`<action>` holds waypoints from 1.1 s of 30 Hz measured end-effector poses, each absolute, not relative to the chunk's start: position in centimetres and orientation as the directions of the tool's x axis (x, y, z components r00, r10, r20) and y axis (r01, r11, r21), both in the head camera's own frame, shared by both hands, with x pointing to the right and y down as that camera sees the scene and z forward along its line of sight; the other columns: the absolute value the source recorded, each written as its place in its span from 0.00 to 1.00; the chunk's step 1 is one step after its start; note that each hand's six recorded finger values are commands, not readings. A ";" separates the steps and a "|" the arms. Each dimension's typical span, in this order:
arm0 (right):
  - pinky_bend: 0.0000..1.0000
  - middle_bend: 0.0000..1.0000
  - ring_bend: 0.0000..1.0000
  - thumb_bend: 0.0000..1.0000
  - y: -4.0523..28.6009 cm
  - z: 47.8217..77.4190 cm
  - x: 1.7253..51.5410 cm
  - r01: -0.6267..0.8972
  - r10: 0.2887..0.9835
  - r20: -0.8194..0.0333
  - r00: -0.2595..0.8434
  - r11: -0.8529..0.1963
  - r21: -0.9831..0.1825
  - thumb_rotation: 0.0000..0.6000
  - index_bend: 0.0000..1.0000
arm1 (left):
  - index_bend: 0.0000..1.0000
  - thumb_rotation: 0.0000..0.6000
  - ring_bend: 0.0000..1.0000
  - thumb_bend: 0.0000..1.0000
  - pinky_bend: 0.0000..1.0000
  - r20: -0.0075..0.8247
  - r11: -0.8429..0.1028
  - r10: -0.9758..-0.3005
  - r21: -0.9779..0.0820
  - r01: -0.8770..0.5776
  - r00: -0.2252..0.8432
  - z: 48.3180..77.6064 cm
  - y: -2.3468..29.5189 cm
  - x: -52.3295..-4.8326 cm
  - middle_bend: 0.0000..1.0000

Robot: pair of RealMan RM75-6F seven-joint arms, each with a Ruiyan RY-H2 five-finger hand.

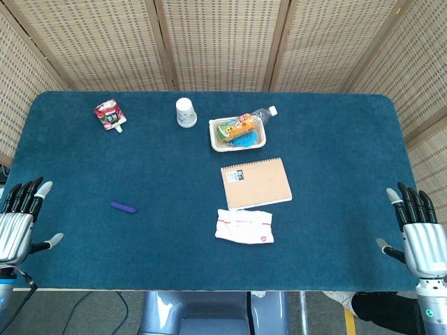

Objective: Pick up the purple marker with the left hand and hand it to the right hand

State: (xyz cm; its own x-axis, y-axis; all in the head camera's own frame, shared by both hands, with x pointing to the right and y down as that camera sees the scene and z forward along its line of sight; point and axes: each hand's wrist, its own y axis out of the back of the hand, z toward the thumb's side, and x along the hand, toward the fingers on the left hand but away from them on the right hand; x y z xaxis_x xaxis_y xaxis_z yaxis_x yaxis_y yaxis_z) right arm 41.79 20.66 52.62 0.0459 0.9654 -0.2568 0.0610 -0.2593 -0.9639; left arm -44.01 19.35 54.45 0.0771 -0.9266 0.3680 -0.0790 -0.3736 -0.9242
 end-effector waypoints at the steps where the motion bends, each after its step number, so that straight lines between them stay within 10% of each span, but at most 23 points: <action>1: 0.00 0.00 0.00 0.00 20.7 52.6 41.8 0.063 0.965 -0.257 0.046 -0.260 -0.964 1.00 0.00 | 0.00 1.00 0.00 0.00 0.00 0.369 -0.374 -0.926 -0.924 -0.079 0.078 54.5 19.4 -44.0 0.00; 9: 0.00 0.00 0.00 0.00 20.6 52.6 41.9 0.088 0.964 -0.264 0.039 -0.266 -0.960 1.00 0.00 | 0.01 1.00 0.00 0.00 0.00 0.414 -0.421 -0.906 -0.903 -0.083 0.090 55.5 18.8 -43.7 0.00; 20: 0.00 0.00 0.00 0.00 20.3 53.5 42.2 0.069 0.958 -0.286 0.012 -0.286 -0.956 1.00 0.01 | 0.41 1.00 0.00 0.03 0.00 0.498 -0.488 -0.843 -0.867 0.100 0.202 61.7 13.5 -43.3 0.00; 33: 0.00 0.00 0.00 0.00 19.9 54.2 42.9 0.059 0.950 -0.311 -0.015 -0.310 -0.949 1.00 0.05 | 0.52 1.00 0.00 0.18 0.00 0.580 -0.534 -0.745 -0.815 0.225 0.330 70.0 11.7 -42.5 0.00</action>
